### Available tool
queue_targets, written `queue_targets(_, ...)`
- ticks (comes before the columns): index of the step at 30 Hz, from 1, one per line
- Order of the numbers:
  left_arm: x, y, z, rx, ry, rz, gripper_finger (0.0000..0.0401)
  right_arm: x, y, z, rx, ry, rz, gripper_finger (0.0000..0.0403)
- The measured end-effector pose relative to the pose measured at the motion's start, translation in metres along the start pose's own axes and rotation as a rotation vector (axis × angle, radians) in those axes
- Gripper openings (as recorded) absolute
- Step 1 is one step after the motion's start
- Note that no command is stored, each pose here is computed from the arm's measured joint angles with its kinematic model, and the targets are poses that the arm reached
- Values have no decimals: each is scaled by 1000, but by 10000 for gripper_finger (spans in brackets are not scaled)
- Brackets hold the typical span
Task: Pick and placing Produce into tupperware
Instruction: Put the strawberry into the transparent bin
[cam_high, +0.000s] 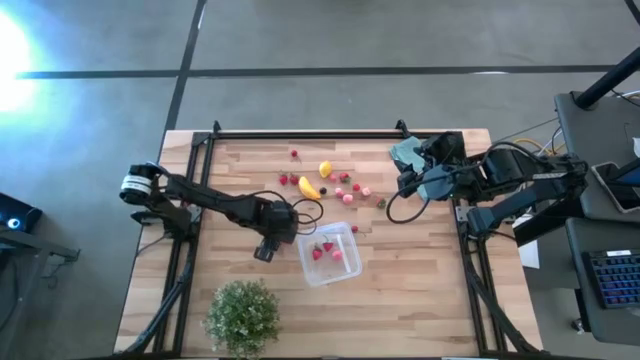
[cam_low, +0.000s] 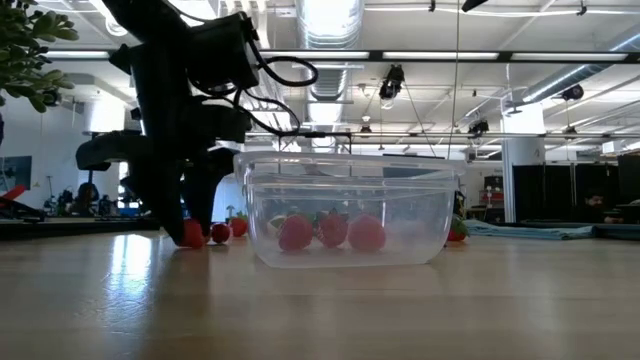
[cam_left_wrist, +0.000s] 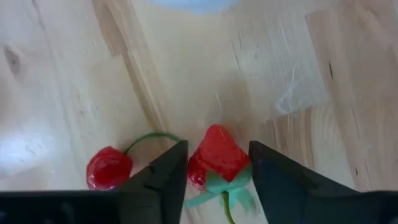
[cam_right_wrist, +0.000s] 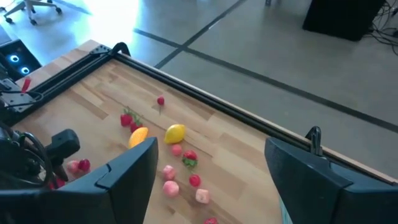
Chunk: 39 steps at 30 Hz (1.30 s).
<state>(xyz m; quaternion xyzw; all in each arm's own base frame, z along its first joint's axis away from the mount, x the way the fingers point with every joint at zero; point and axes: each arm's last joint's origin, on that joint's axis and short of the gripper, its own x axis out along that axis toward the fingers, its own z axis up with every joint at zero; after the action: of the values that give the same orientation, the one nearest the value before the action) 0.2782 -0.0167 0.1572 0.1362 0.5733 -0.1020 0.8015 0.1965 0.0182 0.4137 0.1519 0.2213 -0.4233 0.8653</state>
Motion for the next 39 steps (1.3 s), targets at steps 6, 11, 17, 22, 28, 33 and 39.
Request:
queue_targets(6, -1, -1, -2, -9, 15, -8, 126, 0, 0, 0, 2, 0, 1, 287)
queue_targets(11, 0, -1, -4, -44, 23, -20, 127, 0, 0, 0, 10, 0, 1, 285)
queue_targets(17, -11, 0, 0, -70, 16, -17, 127, 0, 0, 0, 20, 0, 1, 287)
queue_targets(22, -50, 6, 13, -73, -91, 78, 127, 0, 0, 0, 21, 1, 3, 287)
queue_targets(28, -106, 12, 30, -82, -328, 124, 127, 0, 0, 0, 9, 6, 7, 287)
queue_targets(33, -116, 16, 53, -74, -545, 107, 128, 0, 1, -1, -5, 21, 19, 286)
queue_targets(39, -75, 18, 76, -191, -574, -16, 128, 0, 1, -1, -53, 40, 36, 283)
